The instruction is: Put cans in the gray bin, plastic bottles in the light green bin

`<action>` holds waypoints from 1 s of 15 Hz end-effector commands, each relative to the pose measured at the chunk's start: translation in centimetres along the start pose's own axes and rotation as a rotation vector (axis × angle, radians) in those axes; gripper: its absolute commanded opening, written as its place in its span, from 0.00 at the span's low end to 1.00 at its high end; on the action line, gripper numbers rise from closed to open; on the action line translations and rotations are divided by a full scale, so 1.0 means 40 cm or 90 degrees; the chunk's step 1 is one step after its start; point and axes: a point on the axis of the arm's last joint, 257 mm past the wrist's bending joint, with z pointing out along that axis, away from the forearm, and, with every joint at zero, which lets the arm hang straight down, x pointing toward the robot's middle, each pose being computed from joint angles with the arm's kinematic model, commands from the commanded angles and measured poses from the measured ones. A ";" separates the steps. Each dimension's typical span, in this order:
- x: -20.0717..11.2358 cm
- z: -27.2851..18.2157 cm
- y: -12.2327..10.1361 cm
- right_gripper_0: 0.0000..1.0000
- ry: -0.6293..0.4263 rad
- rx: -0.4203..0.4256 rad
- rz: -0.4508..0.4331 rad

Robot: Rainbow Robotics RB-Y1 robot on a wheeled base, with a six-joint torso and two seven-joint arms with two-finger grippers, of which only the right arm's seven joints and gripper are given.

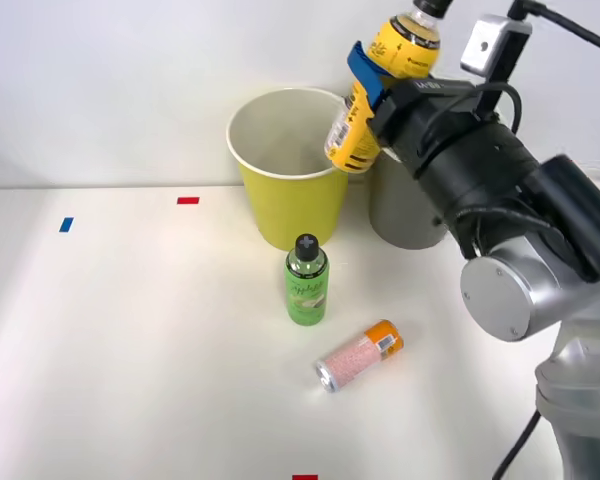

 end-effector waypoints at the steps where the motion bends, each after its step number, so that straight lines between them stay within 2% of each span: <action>1: -0.001 0.079 0.024 0.01 0.000 -0.011 0.018; 3: 0.009 0.133 0.031 0.02 -0.012 -0.014 0.031; 6: 0.044 0.207 0.039 0.02 0.008 -0.015 0.022; 9: 0.085 0.268 0.010 0.02 0.016 -0.005 0.000; 15: 0.110 0.298 -0.017 0.03 0.003 0.003 -0.030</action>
